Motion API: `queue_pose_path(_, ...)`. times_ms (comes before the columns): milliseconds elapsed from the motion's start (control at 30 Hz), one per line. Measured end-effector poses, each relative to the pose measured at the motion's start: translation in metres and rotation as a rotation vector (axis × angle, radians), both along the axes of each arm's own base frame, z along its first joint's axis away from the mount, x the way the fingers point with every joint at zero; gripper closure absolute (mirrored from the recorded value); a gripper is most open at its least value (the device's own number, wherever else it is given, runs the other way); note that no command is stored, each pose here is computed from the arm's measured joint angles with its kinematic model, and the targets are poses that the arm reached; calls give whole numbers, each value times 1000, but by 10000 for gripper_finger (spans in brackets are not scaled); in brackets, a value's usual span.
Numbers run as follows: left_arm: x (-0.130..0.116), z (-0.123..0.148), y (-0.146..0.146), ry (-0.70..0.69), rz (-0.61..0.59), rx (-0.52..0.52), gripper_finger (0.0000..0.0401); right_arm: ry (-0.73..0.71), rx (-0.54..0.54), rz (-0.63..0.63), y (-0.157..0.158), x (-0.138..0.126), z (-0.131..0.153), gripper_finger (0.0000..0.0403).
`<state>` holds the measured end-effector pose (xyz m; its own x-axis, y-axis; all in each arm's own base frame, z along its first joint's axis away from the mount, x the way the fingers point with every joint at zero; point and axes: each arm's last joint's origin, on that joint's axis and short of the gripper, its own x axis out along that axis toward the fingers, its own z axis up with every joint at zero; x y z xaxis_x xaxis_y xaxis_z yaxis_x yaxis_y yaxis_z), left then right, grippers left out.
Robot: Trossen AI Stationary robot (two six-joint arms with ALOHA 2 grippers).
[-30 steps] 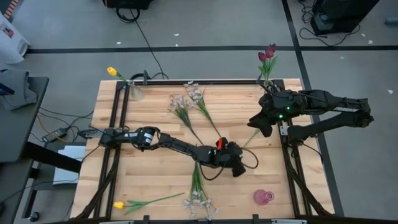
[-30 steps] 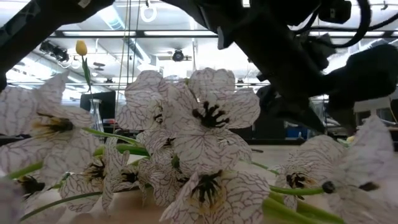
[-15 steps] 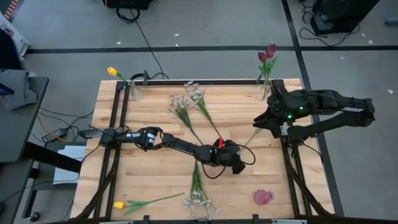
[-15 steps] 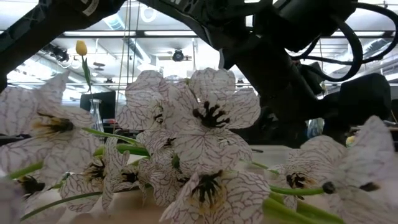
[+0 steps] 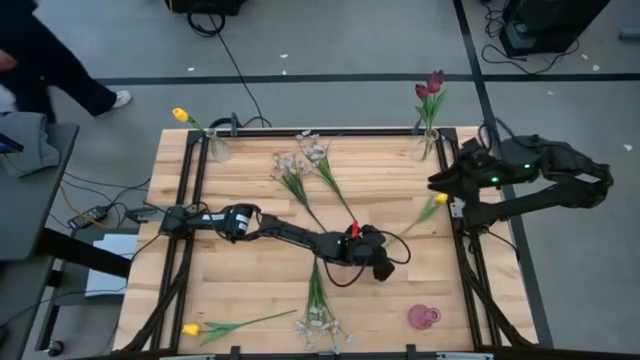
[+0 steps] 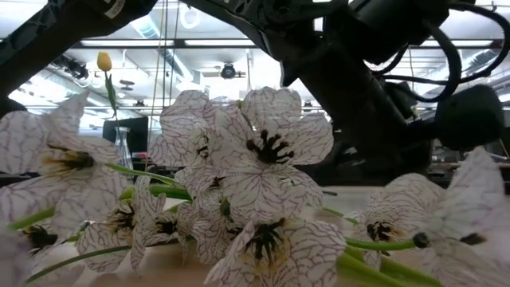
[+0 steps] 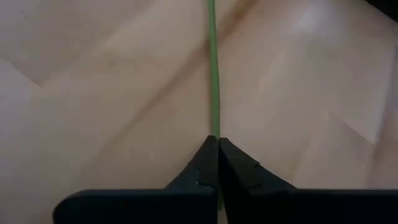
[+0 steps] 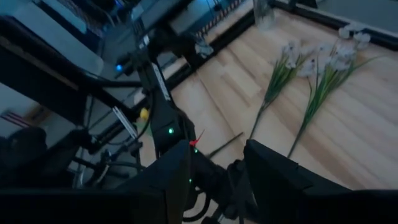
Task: Sort flowers into vase by color
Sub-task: Put the top yellow flower into the left transparent vase
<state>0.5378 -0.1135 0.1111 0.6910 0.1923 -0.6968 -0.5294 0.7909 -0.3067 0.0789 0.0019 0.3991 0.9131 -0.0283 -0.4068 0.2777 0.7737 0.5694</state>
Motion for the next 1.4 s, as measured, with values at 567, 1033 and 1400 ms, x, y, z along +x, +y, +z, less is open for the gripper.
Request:
queue_pose_path(567,-57,69,-37,447,303,-166,400,77,56,56,1,-22,-9,238)
queue_pose_path(1033,-74,105,-40,426,440,-274,401,76,64,146,3,-22,-9,238)
queue_pose_path(1400,-78,137,-41,185,692,-387,401,489,254,-17,2,-43,-41,238)
